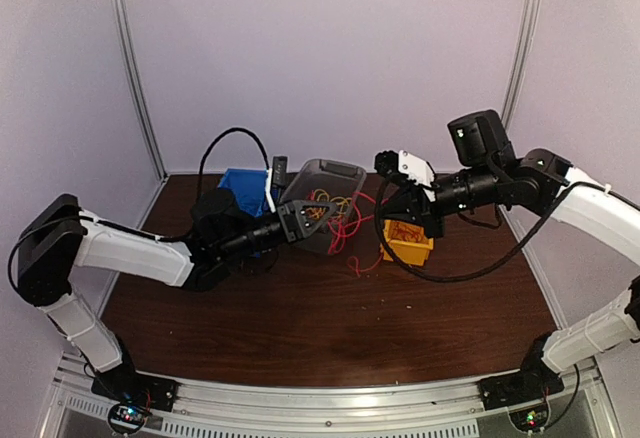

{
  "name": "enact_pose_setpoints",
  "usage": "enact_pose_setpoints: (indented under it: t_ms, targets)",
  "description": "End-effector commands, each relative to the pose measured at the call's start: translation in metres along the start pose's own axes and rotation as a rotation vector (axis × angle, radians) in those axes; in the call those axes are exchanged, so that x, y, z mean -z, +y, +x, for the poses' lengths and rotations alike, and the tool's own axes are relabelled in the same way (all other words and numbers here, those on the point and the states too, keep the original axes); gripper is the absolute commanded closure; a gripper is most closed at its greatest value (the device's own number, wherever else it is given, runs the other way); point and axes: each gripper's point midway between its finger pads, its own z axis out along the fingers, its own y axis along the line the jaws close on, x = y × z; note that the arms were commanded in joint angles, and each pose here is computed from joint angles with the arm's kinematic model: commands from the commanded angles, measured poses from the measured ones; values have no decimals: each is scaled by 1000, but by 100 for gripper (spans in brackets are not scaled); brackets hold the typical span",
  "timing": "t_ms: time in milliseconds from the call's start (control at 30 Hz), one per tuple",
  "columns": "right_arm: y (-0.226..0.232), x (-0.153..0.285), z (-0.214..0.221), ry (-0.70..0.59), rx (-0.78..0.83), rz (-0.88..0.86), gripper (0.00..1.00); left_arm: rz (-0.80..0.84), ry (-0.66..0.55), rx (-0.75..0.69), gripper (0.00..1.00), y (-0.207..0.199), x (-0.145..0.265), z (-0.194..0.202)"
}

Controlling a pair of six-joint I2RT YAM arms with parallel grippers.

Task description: Untangle the cables

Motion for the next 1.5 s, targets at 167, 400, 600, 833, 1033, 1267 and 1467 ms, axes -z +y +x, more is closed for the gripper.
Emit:
enact_pose_setpoints:
  t_ms: [167, 400, 600, 833, 1033, 1267, 1467]
  targets:
    - [-17, -20, 121, 133, -191, -17, 72, -259, -262, -487, 100, -101, 66, -147]
    - [-12, -44, 108, 36, -218, -121, 47, -283, -186, -479, 100, -109, 61, -149]
    - [7, -75, 70, -73, -120, -180, 28, -224, -194, -478, 100, -125, 55, -155]
    - [26, -105, 17, -215, -164, -281, 25, -177, -200, -481, 100, -142, 45, -164]
    - [-19, -122, -3, -277, -246, -114, 25, -141, -208, -480, 100, -158, 39, -171]
    - [-42, -116, -7, -323, -266, -90, 39, -108, -215, -486, 100, -176, 36, -182]
    - [6, -85, 1, -207, -129, -282, 46, -114, -221, -487, 100, -179, 39, -185]
